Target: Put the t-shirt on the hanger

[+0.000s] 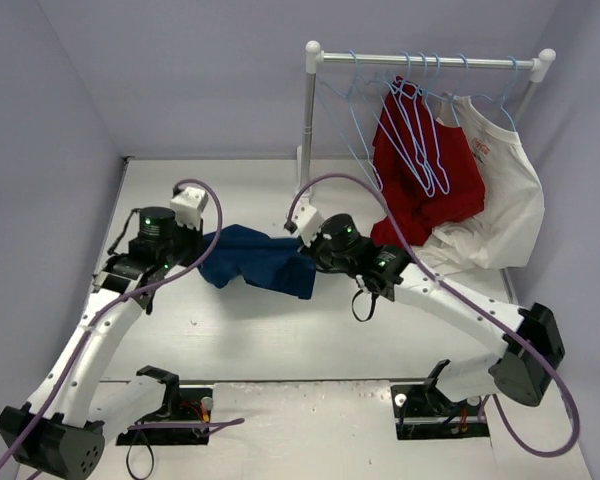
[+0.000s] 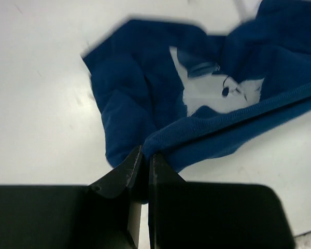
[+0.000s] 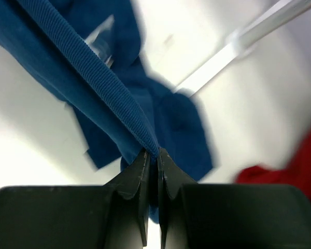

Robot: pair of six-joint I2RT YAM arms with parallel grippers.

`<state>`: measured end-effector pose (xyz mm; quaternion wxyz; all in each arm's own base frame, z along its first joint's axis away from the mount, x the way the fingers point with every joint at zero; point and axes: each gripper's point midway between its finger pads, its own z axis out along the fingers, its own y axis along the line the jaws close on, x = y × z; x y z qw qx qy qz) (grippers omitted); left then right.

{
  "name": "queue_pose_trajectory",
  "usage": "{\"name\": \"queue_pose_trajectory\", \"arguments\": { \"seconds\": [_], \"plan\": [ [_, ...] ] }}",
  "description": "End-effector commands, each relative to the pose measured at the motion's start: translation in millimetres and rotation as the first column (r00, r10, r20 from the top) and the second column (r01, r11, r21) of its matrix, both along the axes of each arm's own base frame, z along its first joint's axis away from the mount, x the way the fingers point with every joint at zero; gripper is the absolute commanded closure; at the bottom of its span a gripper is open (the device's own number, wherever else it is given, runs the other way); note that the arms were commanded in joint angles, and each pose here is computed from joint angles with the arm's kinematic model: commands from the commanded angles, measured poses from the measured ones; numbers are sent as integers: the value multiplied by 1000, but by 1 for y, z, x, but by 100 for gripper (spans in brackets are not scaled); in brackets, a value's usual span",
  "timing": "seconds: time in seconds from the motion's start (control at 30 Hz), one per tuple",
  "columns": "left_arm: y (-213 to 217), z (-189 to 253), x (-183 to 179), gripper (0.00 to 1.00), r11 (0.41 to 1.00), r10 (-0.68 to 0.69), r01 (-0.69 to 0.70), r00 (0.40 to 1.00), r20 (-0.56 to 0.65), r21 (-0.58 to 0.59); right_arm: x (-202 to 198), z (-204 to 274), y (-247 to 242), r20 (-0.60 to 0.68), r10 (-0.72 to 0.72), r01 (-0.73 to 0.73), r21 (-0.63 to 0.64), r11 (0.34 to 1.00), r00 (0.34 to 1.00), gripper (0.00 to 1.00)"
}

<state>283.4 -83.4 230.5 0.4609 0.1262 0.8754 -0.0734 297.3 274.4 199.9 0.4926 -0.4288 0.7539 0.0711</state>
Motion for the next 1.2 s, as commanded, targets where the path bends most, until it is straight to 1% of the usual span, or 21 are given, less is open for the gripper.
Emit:
{"name": "queue_pose_trajectory", "arguments": {
  "seconds": [0.0,0.1,0.17,0.2,0.27,0.3,0.37,0.4,0.43,0.5,0.53,0.6,0.63,0.67,0.77,0.83,1.0,1.03,1.07,1.1,1.17],
  "plan": [
    [16,-32,-10,100,986,152,-156,986,-73,-58,-15,-52,-12,-151,-92,87,-36,996,984,100],
    [17,-56,-33,100,967,213,-234,959,-190,-97,-35,-79,-6,-220,-89,79,-55,995,971,97],
    [14,-63,-49,100,955,227,-266,941,-252,-133,-48,-91,-3,-273,-97,89,-42,995,957,94],
    [11,-67,-57,95,949,221,-272,935,-277,-160,-56,-96,-1,-299,-93,87,-35,996,950,92],
    [5,-69,-67,79,940,205,-272,933,-295,-207,-67,-104,1,-343,-92,90,-21,996,935,88],
    [1,-68,-74,63,933,193,-271,932,-306,-238,-73,-106,2,-371,-101,107,-3,994,923,84],
    [0,-65,-78,53,926,197,-280,931,-308,-254,-82,-107,4,-399,-97,113,17,993,912,77],
    [2,-62,-81,46,923,204,-288,929,-309,-256,-86,-105,4,-412,-96,121,34,992,906,71],
    [2,-59,-81,45,923,203,-284,932,-300,-258,-87,-102,4,-414,-93,121,42,992,906,70],
    [7,-54,-82,36,923,230,-304,927,-297,-236,-88,-88,4,-408,-89,128,70,989,909,62],
    [8,-53,-80,33,923,235,-307,927,-293,-231,-87,-79,3,-396,-85,129,85,988,914,57],
    [9,-49,-77,32,925,238,-306,929,-283,-227,-82,-48,5,-353,-76,130,133,983,933,51],
    [9,-49,-75,32,926,238,-307,928,-288,-222,-77,-34,1,-315,-91,141,138,980,945,45],
    [10,-48,-73,32,927,241,-307,927,-288,-214,-72,-23,-4,-288,-114,157,131,979,951,42],
    [11,-43,-64,32,929,253,-314,925,-282,-195,-51,31,-17,-160,-186,214,181,960,969,36],
    [10,-41,-58,32,937,243,-299,929,-280,-182,-29,70,-38,-65,-278,286,214,934,958,33],
    [1,-47,-42,32,961,177,-230,939,-294,-157,19,135,-84,0,-433,409,330,851,901,31],
    [-1,-51,-38,32,965,161,-214,940,-302,-151,31,148,-94,26,-457,423,334,842,889,30],
    [-2,-54,-35,32,965,159,-213,938,-307,-151,35,149,-93,29,-455,421,329,845,890,30],
    [-5,-61,-32,32,965,154,-212,936,-318,-156,44,167,-98,47,-469,424,355,833,882,30],
    [-12,-67,-27,32,959,144,-215,932,-334,-185,49,171,-94,44,-460,415,364,834,887,30]
  ]
}}
